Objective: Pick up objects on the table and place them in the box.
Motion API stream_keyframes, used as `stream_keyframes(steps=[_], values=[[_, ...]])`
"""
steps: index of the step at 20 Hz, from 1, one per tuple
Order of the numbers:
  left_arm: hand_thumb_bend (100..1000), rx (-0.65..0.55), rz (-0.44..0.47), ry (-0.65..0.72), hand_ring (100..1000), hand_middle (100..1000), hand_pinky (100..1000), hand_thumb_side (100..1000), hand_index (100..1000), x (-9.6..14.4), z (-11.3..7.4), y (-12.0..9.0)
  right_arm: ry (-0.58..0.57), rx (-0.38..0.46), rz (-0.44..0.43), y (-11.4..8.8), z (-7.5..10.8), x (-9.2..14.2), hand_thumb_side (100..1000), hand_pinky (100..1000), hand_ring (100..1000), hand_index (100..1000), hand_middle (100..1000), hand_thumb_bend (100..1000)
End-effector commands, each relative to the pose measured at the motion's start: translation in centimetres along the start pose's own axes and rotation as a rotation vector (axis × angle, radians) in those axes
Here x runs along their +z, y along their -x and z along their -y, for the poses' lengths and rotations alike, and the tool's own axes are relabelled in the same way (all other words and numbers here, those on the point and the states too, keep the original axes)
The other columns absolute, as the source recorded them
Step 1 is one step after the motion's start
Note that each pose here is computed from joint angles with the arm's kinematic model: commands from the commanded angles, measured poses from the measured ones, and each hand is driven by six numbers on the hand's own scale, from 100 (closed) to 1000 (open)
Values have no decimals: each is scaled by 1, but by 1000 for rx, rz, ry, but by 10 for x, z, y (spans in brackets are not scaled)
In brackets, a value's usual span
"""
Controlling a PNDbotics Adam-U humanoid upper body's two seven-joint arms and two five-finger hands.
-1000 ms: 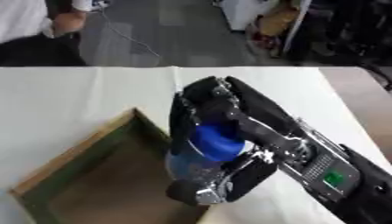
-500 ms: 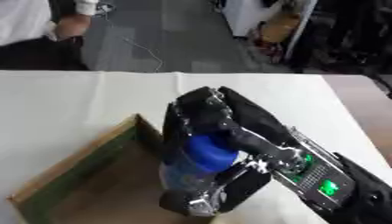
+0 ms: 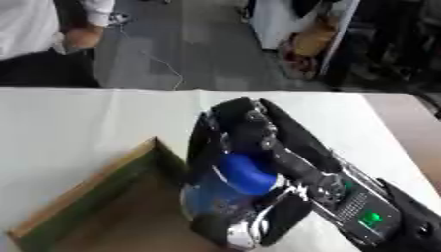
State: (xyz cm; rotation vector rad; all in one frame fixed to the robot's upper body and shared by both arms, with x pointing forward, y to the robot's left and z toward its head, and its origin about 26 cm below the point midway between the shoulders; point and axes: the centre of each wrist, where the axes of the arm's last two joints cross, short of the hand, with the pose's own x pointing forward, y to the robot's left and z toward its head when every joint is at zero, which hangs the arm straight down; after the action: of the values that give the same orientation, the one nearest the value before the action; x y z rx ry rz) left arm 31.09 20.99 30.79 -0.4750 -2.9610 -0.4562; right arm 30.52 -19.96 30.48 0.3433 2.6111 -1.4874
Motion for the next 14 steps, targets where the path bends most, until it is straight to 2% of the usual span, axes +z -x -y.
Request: stream_keyframes(steps=[1, 6, 14], values=[[100, -7, 21, 18, 776, 972, 603, 806, 870, -5, -1, -5, -7, 0, 22, 2, 5, 1, 1000, 961, 959, 1000, 1000, 420], [100, -9, 20, 19, 776, 973, 602, 807, 870, -5, -1, -5, 14, -32, 15, 3, 6, 1, 1000, 982, 971, 1000, 1000, 435], [100, -15, 20, 20, 776, 972, 603, 806, 870, -5, -2, -5, 37, -46, -5, 0, 6, 7, 1000, 890, 922, 1000, 982, 418]])
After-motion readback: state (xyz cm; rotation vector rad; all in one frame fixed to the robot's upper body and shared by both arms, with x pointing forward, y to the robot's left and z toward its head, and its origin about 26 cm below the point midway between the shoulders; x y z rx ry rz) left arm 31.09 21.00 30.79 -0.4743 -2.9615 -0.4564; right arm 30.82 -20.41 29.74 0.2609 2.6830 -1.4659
